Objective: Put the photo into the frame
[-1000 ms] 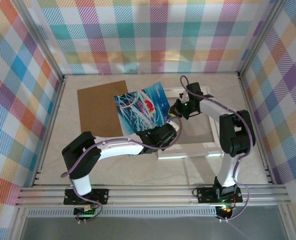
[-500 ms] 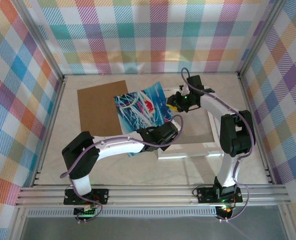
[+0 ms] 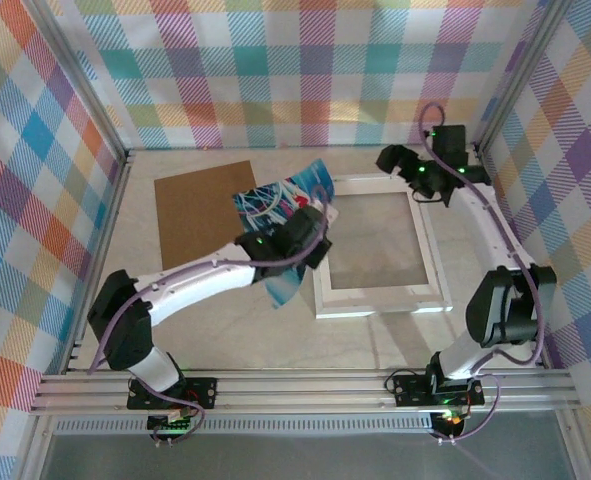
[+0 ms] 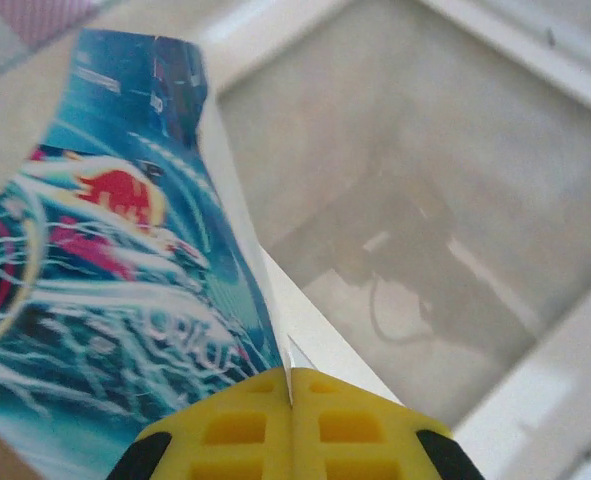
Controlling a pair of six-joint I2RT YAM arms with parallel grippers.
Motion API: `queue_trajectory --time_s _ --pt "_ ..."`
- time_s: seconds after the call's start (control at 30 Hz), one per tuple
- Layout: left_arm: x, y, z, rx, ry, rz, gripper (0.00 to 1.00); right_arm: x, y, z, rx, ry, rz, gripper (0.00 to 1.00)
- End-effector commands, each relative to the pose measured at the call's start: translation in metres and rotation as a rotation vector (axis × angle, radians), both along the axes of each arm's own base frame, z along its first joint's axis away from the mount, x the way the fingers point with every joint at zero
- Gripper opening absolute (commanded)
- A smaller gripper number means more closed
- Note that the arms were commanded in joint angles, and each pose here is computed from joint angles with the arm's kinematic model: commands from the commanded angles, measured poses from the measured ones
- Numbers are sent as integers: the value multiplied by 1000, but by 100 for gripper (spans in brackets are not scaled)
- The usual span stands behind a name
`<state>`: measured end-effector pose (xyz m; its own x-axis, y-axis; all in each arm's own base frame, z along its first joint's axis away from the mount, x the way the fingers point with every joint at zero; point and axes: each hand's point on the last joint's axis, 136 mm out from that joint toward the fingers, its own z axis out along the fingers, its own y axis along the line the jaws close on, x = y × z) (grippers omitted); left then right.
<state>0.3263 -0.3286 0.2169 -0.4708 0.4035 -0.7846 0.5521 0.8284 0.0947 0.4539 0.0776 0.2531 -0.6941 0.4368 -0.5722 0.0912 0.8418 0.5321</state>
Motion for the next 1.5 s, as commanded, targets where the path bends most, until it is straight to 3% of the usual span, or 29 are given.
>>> queue_trajectory --time_s 0.0,0.23,0.33,0.4,0.5,0.6,0.73,0.83,1.0,1.3,1.47 --pt "23 5 89 -232 -97 51 0 -17 -17 -17 -28 49 -8 99" --pt "57 -21 249 -583 -339 -40 0 -43 -15 -29 38 33 -35 99" --pt "51 -29 287 -731 -404 -94 0 -53 -15 -33 46 29 -42 99" --pt "53 -24 286 -797 -423 -58 0 -60 -18 -34 37 27 -52 99" --pt "66 -2 246 -855 -383 115 0 -67 -20 -36 30 26 -64 99" --pt "75 22 180 -919 -261 325 0 -72 -16 -40 54 48 -54 99" --pt "62 49 73 -1036 -13 571 0 -75 0 -52 142 77 1 99" --pt "36 85 3 -1049 39 825 0 -80 12 -69 197 121 39 99" --pt "6 113 -20 -1013 -9 983 0 -97 21 -101 209 212 51 99" --pt "-4 108 -65 -1100 187 1108 0 -126 61 -141 319 326 72 99" --pt "-11 115 -61 -1164 216 1133 0 -127 86 -158 373 371 101 95"
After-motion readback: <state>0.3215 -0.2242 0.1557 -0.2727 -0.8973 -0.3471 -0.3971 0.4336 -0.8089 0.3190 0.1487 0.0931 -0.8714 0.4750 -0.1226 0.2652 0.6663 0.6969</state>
